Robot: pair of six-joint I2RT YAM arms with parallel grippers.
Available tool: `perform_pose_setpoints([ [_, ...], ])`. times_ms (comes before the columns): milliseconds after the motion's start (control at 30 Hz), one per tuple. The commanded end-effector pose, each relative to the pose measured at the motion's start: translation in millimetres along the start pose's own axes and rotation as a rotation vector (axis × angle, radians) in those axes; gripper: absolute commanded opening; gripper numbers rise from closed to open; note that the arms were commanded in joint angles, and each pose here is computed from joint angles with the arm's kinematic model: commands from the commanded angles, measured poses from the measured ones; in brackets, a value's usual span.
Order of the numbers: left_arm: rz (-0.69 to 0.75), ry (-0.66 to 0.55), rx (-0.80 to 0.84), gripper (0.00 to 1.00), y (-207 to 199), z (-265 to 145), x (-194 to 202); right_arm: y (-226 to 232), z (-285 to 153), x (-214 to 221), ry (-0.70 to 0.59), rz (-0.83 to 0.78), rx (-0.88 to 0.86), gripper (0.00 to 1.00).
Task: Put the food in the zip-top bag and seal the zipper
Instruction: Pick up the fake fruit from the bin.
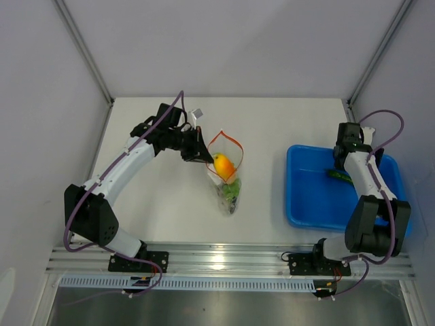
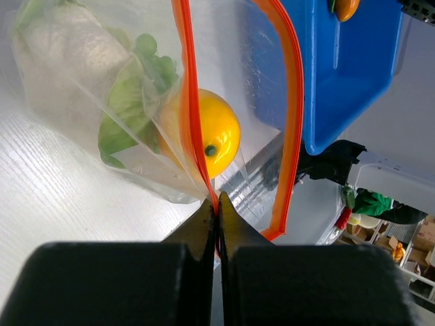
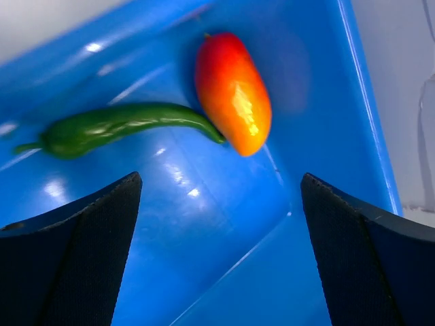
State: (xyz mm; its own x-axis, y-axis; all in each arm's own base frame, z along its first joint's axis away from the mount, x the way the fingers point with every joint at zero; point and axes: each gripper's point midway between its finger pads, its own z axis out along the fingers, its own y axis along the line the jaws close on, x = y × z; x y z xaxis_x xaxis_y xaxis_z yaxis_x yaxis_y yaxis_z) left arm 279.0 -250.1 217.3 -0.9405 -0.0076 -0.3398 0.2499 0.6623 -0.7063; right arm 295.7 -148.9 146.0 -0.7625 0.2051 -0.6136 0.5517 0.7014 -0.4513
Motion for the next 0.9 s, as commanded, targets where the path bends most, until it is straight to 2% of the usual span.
perform_pose_setpoints([
  [0,0.044,-0.004,0.01,0.01,-4.9,-10.1,0.8,-18.1,12.4,-0.6,-0.004,0.003,0.129,1.0],
  [200,0.056,0.004,-0.008,0.01,-1.5,-12.3,4.7,-30.0,46.6,28.2,0.077,0.03,0.214,0.99],
  [333,0.081,-0.01,-0.021,0.01,-1.7,-16.8,3.6,-37.8,64.1,39.9,0.111,-0.028,0.301,0.99],
  [600,0.088,-0.026,-0.03,0.01,2.4,-20.9,3.8,-33.6,93.9,34.6,0.152,-0.038,0.302,0.96],
  [867,0.071,-0.044,-0.041,0.01,11.8,-25.1,0.5,-30.7,101.0,31.0,0.132,-0.048,0.299,0.92],
])
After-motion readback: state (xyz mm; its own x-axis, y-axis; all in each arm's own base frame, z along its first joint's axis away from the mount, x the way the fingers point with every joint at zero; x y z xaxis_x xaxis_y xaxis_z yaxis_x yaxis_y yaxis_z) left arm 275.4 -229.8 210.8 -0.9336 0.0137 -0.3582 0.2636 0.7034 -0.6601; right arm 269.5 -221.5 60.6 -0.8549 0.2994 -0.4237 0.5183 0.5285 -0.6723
